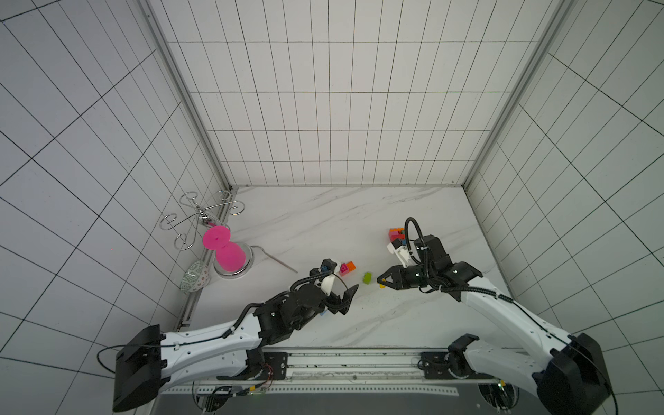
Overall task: Assemble the letter p with lego
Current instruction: Pick up the lego brick from the center of the board, then assemble the lego brick with the lego brick.
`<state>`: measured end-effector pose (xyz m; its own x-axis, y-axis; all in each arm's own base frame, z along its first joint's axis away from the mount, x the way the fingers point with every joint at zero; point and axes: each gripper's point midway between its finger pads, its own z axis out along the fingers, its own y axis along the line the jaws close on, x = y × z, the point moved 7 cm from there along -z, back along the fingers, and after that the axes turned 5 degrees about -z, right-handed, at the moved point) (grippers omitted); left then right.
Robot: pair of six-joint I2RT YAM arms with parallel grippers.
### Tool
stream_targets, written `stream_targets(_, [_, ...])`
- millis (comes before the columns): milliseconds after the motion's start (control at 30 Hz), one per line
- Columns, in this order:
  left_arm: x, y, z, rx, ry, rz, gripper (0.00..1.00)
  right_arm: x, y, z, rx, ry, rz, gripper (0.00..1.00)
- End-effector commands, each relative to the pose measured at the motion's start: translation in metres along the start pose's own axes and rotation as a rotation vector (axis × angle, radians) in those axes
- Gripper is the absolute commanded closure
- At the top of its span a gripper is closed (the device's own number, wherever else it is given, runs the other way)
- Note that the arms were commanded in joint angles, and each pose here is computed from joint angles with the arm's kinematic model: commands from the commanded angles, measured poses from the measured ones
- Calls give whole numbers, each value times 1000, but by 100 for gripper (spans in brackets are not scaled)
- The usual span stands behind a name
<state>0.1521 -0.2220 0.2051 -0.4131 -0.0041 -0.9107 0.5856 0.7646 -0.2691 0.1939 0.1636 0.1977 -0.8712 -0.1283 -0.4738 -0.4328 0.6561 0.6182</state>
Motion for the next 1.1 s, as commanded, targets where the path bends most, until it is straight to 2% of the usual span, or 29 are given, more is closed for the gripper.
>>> stream_targets(0, [-3,18,6,-30,-8,-90,2,7,-19,-9,99,-28,9,100])
stream_targets(200, [2,68,16,-69,41,-294,2,-1,-33,-32,199,-137,19,100])
stream_targets(467, [8,102,16,-155,51,-419,2,-24,-40,-48,281,-224,-31,100])
stream_targets(733, [10,111,15,-197,48,-443,2,-59,-51,-14,226,-160,-88,100])
stream_targets(1067, [11,114,16,-212,54,-446,2,-87,-36,62,272,18,-257,100])
